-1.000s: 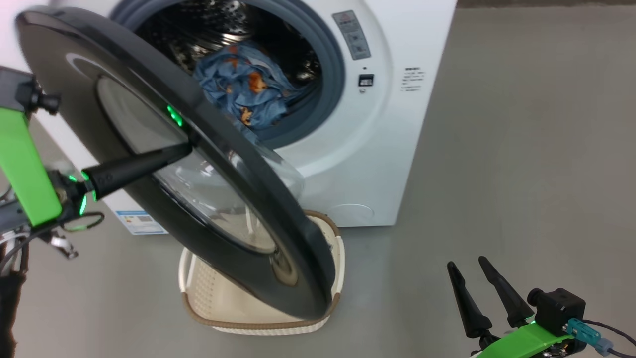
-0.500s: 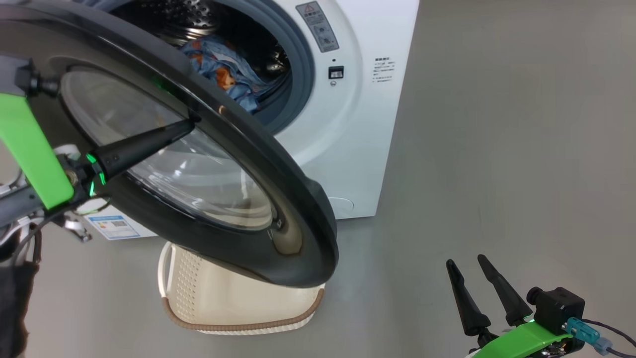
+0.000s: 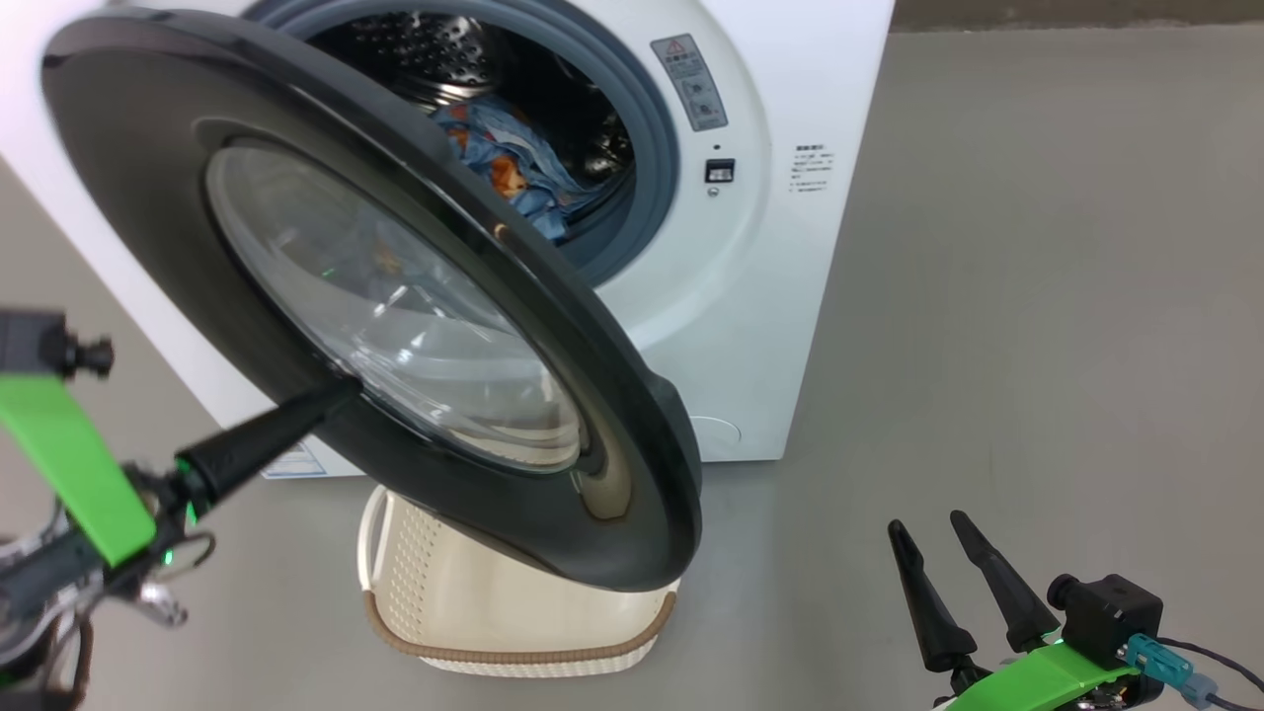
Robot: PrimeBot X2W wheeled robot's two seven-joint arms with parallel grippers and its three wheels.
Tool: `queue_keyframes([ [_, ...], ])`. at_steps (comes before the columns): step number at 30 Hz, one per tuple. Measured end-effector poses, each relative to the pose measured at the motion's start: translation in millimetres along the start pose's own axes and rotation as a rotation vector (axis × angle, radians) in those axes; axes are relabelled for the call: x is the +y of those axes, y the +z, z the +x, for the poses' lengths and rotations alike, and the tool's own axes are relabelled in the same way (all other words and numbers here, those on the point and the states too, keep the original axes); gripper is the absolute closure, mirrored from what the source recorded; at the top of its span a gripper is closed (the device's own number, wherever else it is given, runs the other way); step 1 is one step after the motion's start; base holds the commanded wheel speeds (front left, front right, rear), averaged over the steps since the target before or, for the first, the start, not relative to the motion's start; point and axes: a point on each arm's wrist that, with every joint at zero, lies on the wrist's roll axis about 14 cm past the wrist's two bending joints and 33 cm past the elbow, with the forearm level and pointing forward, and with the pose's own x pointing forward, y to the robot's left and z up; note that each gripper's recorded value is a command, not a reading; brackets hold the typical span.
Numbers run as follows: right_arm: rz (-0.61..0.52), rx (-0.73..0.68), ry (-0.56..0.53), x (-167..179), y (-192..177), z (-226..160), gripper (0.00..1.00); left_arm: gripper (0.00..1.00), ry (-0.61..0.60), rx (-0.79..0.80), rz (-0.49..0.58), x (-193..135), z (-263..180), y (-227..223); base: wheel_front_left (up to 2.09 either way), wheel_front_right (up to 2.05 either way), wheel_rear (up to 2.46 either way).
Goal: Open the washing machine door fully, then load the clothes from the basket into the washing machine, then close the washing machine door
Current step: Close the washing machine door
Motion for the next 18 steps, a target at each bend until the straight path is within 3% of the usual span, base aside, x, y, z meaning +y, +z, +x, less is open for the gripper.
queue_keyframes([
  [18, -0.015, -0.007, 0.025, 7, 4, -5, 0.0, 0.0, 0.314, -0.223, -0.116, 82, -59, -61, 0.0, 0.0, 0.0],
])
